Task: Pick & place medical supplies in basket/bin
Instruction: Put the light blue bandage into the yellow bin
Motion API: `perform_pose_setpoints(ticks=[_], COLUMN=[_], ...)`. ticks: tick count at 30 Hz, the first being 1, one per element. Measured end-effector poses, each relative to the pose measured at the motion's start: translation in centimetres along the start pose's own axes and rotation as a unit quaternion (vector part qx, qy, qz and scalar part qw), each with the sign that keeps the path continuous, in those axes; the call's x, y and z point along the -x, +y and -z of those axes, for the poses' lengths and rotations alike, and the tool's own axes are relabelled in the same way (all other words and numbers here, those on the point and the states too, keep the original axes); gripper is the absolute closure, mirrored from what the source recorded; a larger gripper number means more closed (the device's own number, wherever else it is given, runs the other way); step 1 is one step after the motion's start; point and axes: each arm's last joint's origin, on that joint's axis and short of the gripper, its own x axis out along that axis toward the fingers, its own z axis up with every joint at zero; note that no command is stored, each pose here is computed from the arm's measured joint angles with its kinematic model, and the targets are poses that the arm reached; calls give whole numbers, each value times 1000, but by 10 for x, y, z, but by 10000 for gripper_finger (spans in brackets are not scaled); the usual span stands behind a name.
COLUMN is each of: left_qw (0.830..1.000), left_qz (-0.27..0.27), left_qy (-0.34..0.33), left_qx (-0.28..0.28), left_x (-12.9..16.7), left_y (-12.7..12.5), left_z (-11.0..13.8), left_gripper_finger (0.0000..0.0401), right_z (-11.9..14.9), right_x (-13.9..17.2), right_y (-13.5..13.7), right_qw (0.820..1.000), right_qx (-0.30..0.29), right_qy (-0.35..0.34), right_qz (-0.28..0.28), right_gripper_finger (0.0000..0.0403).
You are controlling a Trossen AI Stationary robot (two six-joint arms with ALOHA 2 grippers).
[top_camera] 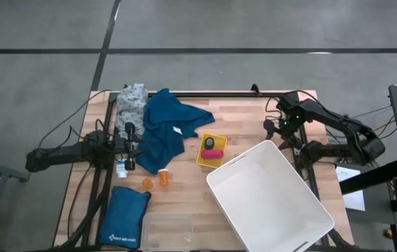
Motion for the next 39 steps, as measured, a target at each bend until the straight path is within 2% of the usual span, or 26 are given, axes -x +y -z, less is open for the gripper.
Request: perform_pose_setpoints(ticks=[10,16,22,39], left_qw=[1000,1000,1000,1000], left_qz=[0,0,0,0], left_qy=[0,0,0,0], left_qx=[0,0,0,0], left_x=[0,0,0,0], left_y=[0,0,0,0], left_z=[0,0,0,0], left_gripper_finger=[283,283,283,283], right_z=[-7,-16,-26,-28], right_x=[-7,-17,-25,-27], right_y=[1,6,9,8], right_qw=[999,996,992,992], right_qx=[-19,-36,-40,-44], right_qy=[25,85,115,116], right_qz=[16,-7,-15,-4], right_gripper_finger=[91,94,86,93])
